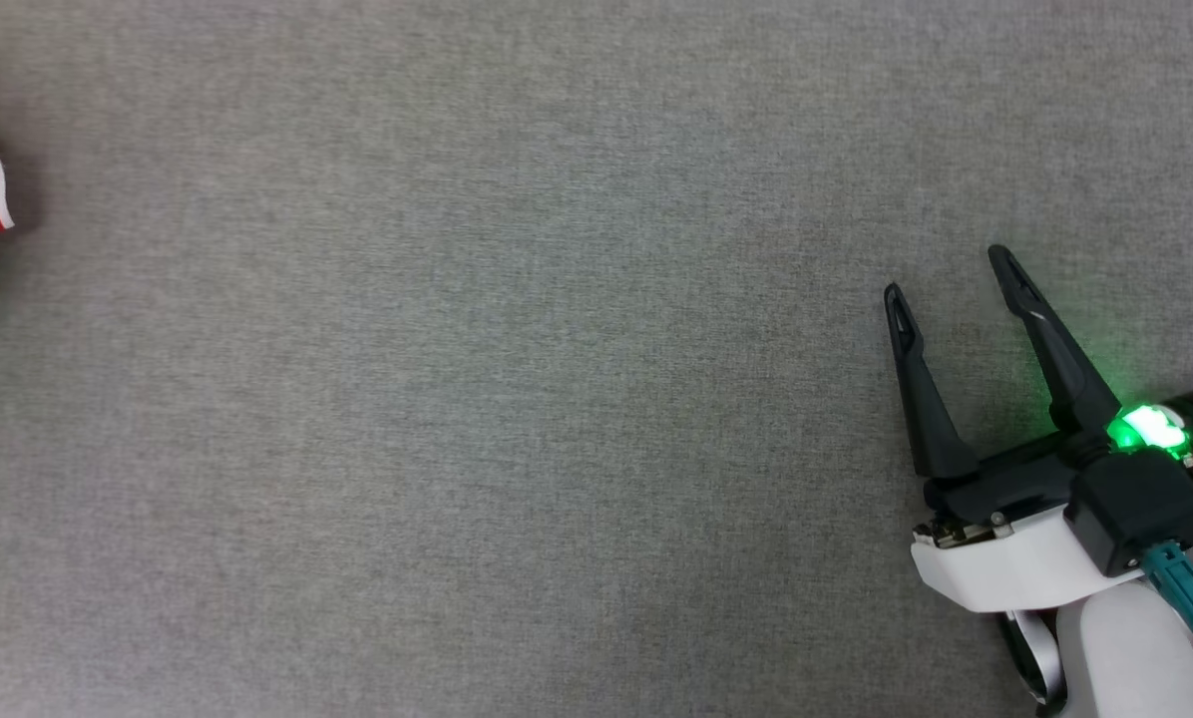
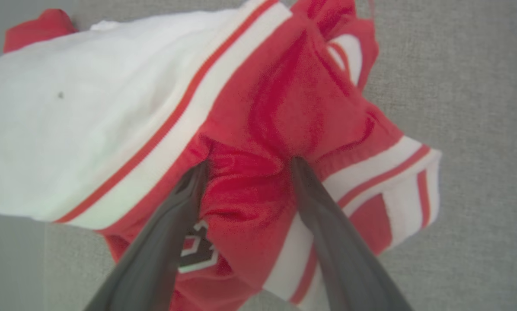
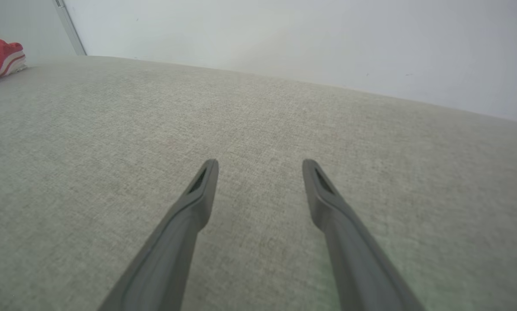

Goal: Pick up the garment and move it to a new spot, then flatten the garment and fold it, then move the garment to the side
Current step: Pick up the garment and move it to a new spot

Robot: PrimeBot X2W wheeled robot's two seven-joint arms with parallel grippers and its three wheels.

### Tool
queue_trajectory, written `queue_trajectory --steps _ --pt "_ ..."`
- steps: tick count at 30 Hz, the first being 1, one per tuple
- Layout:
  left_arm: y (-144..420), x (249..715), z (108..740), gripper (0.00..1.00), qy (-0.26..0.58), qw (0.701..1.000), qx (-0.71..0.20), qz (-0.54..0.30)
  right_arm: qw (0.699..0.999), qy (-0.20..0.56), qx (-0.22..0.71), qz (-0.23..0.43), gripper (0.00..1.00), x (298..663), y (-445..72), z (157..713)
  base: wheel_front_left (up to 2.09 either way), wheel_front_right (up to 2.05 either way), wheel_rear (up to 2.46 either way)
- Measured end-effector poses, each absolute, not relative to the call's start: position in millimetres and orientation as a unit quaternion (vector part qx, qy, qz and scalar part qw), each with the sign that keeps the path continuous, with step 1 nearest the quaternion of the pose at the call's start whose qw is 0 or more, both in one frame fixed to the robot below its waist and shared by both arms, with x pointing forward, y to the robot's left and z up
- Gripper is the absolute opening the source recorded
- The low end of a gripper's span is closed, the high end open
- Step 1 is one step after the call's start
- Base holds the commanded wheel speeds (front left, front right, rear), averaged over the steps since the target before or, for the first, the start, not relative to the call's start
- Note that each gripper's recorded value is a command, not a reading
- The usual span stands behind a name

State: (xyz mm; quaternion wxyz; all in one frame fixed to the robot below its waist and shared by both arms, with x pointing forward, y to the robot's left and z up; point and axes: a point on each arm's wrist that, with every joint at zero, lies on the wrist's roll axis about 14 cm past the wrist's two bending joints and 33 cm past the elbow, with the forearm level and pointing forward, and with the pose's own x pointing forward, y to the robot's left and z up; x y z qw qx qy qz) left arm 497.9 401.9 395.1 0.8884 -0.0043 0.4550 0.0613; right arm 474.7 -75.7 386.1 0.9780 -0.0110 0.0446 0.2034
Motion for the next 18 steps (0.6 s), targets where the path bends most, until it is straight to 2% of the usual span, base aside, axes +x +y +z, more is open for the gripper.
queue_trajectory --steps 5,6,7,14,18 --pt "390 491 372 1.00 0.501 0.864 -0.020 0.041 0.979 0.051 -0.013 0.199 1.00 476 -79 378 0.00 0.00 0.00" --pt "389 491 371 0.83 0.502 0.863 -0.027 0.041 0.979 0.051 -0.013 0.199 1.00 476 -78 378 0.00 0.00 0.00" --pt "389 491 371 0.00 0.501 0.864 -0.029 0.041 0.979 0.051 -0.013 0.199 1.00 477 -78 378 0.00 0.00 0.00" --pt "383 491 380 0.00 0.471 0.882 0.002 0.022 0.979 0.044 -0.014 0.198 1.00 478 -78 386 0.00 0.00 0.00" --pt "382 504 414 0.00 0.387 0.922 0.020 0.014 0.980 0.034 -0.014 0.197 1.00 475 -76 400 0.00 0.00 0.00"
